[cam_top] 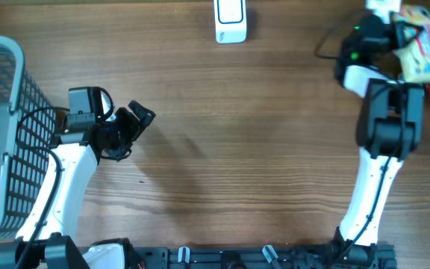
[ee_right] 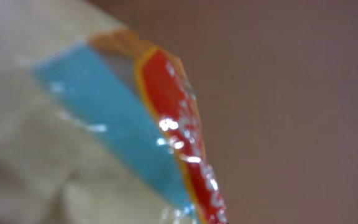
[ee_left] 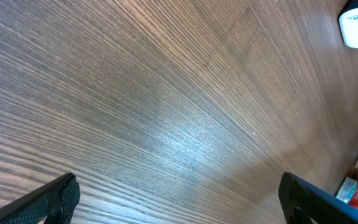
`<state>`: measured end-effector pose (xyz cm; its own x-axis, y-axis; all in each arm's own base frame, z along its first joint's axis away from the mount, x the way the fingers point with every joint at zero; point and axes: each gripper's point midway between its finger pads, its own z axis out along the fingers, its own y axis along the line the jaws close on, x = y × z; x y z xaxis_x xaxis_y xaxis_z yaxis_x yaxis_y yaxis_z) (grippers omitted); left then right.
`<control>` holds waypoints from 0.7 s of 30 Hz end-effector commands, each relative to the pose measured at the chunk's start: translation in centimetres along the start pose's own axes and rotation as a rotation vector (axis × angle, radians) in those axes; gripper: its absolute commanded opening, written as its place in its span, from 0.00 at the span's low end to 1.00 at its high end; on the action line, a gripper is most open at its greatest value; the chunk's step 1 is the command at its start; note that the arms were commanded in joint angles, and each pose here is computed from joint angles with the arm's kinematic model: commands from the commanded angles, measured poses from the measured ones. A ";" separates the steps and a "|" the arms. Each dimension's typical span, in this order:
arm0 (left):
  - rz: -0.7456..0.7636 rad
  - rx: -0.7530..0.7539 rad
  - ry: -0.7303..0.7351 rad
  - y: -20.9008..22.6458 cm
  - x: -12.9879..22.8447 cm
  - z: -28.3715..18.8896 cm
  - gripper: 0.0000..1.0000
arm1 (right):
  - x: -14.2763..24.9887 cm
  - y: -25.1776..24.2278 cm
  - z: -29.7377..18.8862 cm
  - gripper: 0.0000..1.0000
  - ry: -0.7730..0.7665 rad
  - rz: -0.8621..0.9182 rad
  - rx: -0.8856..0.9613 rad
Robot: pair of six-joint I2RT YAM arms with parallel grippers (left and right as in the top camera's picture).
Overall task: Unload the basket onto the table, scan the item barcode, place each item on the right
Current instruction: 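Carry the wipes pack to the right table edge and release it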
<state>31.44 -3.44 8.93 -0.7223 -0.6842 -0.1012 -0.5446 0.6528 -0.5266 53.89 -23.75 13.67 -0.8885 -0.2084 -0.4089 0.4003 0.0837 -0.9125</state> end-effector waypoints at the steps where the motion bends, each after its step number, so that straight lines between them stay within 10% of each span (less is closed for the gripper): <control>1: 0.007 -0.008 -0.010 0.3 -0.2 -0.1 1.00 | 3.3 -1.1 1.3 0.11 0.172 0.092 0.060; 4: 0.007 -0.008 -0.010 0.3 -0.2 -0.1 1.00 | 3.8 -1.1 1.8 0.90 0.183 0.096 0.061; 5: 0.007 -0.008 -0.010 0.3 -0.2 -0.1 1.00 | 3.8 -1.1 1.8 1.00 0.182 0.094 0.060; 12: 0.007 -0.008 -0.010 0.3 -0.2 -0.1 1.00 | 3.2 -1.1 1.2 1.00 0.164 0.040 0.007; 16: 0.007 -0.008 -0.010 0.3 -0.2 -0.1 1.00 | 4.1 3.9 -1.8 1.00 0.107 -0.017 -0.489; 21: 0.007 -0.008 -0.010 0.3 -0.2 -0.1 1.00 | 3.4 -4.3 0.5 1.00 0.141 0.399 -0.669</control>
<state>31.42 -3.42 8.91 -0.7221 -0.6844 -0.1010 -0.5455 0.6530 -0.5253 49.10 -23.98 9.27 -0.9249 -0.0451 -0.3774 0.2800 0.5908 -0.7567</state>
